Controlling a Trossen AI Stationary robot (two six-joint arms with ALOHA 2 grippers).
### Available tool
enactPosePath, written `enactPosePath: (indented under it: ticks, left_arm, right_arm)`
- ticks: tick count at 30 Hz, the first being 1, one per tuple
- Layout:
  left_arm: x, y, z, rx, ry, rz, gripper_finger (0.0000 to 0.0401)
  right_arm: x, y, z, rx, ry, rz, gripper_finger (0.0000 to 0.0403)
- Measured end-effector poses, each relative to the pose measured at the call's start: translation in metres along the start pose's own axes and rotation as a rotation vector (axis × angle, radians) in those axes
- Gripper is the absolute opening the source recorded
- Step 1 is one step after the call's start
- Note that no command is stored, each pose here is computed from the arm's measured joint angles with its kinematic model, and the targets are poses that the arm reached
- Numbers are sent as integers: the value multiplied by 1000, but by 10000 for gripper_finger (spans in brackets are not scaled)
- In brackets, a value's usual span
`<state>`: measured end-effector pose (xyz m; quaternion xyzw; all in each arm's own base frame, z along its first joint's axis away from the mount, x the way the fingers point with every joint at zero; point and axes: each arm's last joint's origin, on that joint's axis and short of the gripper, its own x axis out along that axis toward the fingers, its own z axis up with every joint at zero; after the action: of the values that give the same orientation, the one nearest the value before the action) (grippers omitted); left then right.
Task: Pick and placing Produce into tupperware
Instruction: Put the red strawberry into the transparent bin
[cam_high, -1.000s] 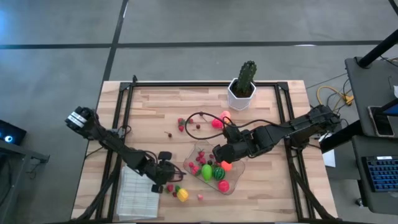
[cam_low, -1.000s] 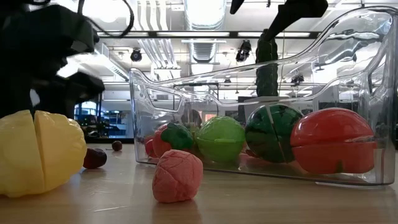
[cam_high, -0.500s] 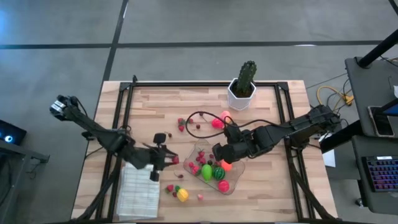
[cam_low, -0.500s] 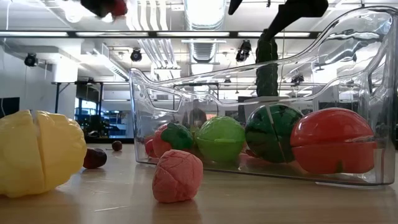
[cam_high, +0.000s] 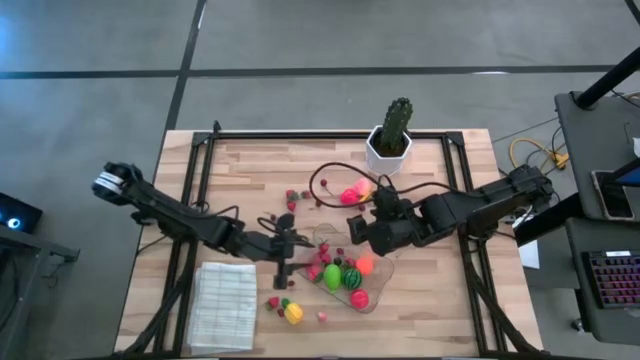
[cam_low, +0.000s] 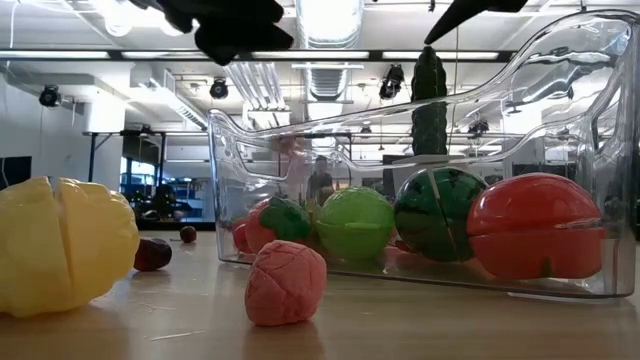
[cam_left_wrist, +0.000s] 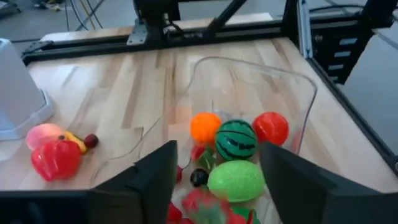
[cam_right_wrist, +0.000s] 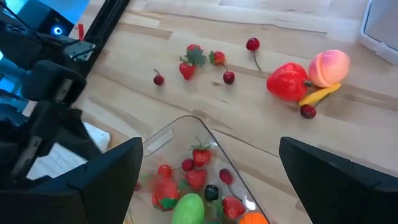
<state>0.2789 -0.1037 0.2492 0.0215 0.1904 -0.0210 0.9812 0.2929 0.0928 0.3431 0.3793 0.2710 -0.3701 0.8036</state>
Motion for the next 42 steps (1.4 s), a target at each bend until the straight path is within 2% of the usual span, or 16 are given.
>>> enactPosePath:
  ticks: [4,7,13,19,24,32,34,38,42]
  left_arm:
    - [4,0,1,-13,27,23,261]
    - [-8,3,5,4,90,32,279]
    - [-45,16,6,-82,220,65,283]
    - [-77,28,-5,-254,325,123,283]
    - [-90,32,-16,-335,368,146,283]
    - [-92,33,-30,-353,406,121,283]
    - [-91,31,-31,-355,430,67,283]
    - [-86,23,-36,-308,526,-110,283]
    - [-79,13,-47,-233,605,-195,283]
  right_arm:
    - [0,0,-2,11,4,-1,370]
    - [0,0,-3,6,7,-3,370]
    - [-1,-3,-5,-12,39,-28,370]
    - [-1,-5,-21,-1,250,-49,370]
    - [-12,4,-54,55,339,-6,370]
    - [-25,36,-125,228,453,208,370]
    - [-25,42,-141,268,480,235,370]
    - [-21,42,-171,319,511,199,370]
    - [-19,39,-198,362,537,148,370]
